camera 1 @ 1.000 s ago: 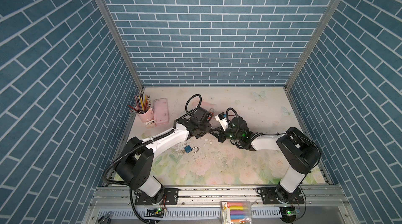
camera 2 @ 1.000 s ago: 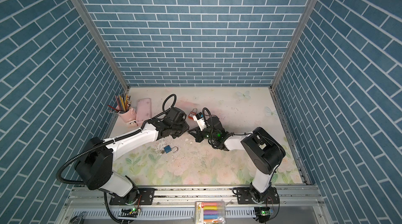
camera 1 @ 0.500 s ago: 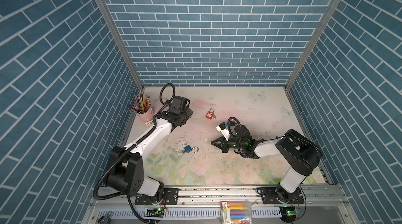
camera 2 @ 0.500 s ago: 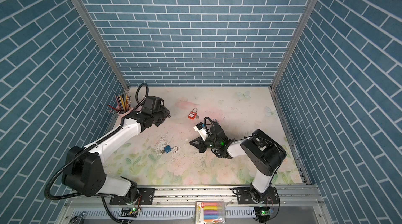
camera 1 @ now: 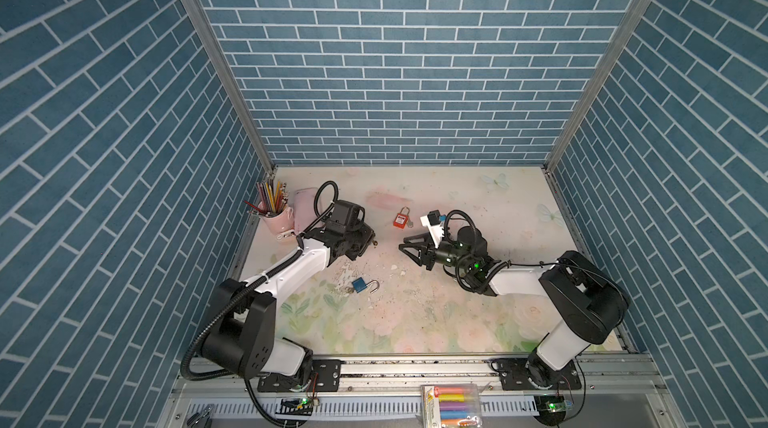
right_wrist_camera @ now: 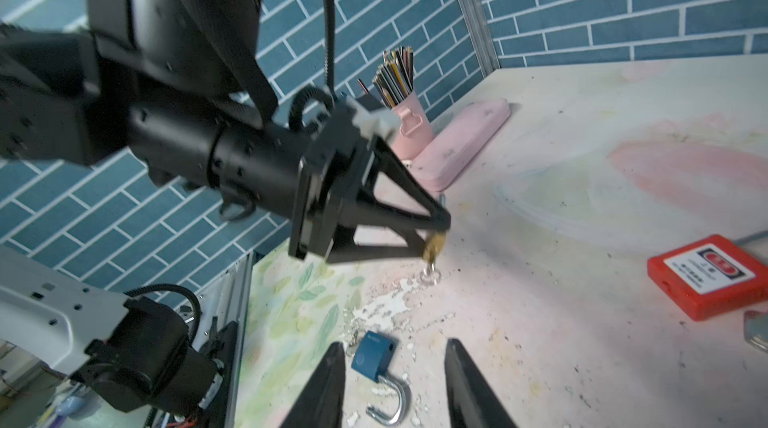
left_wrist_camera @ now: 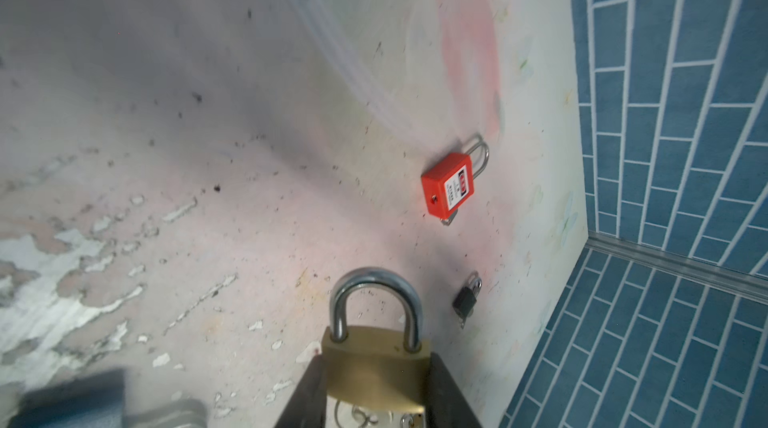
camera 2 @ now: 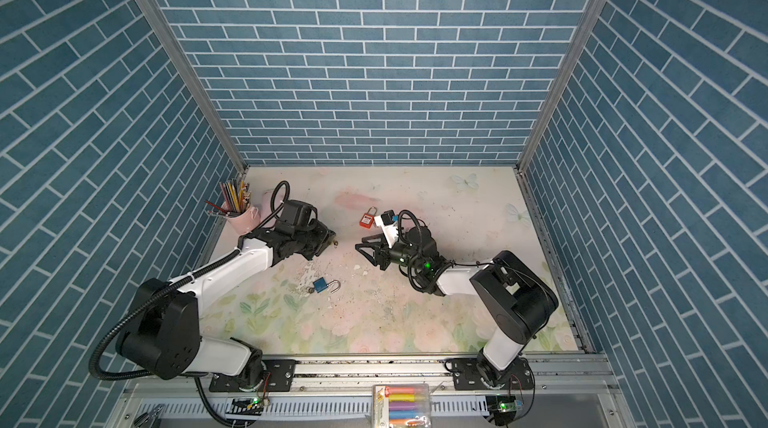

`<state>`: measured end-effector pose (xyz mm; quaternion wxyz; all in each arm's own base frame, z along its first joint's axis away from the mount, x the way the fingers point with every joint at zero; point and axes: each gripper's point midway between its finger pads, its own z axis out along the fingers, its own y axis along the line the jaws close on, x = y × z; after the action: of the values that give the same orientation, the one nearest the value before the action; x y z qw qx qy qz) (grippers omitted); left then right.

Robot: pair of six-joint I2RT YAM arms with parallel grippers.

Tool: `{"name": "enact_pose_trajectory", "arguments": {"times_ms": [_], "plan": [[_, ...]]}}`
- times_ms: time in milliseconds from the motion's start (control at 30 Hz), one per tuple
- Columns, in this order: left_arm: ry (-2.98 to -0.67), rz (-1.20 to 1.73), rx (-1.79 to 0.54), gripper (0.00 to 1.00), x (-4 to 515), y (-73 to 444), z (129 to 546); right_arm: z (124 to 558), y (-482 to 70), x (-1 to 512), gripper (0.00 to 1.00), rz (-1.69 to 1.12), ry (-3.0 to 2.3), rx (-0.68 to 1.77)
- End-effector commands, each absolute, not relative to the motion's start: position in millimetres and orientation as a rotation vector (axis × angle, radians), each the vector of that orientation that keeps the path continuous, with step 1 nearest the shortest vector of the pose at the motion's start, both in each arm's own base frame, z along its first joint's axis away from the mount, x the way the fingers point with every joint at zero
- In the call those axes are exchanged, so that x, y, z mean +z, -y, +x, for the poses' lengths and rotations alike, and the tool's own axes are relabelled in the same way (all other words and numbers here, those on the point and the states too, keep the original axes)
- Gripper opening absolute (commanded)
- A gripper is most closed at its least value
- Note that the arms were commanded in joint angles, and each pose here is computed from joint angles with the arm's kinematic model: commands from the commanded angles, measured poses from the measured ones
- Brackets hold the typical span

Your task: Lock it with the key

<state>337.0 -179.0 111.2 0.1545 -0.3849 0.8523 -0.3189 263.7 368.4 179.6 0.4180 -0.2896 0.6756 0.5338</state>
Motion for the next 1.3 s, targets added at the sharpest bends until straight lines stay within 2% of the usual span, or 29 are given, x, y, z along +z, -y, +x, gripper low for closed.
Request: {"name": "enact_pose_trajectory", "arguments": {"times_ms": [0, 367, 1267], "plan": [[-2.431, -1.137, -1.16, 0.0, 117.3, 209.7, 332.2, 273.5, -372.7, 186.4, 0.43, -0.667, -1.67, 1.374], [-2.402, -1.171, -1.346, 0.0, 115.6, 235.5, 327.2, 273.5, -381.3, 156.7, 0.33, -0.675, -1.775, 1.368], [-2.368, -1.169, -1.371, 0.0, 117.7, 236.2, 329.0, 283.0, -390.1, 130.2, 0.23, -0.658, -1.878, 1.293]]}}
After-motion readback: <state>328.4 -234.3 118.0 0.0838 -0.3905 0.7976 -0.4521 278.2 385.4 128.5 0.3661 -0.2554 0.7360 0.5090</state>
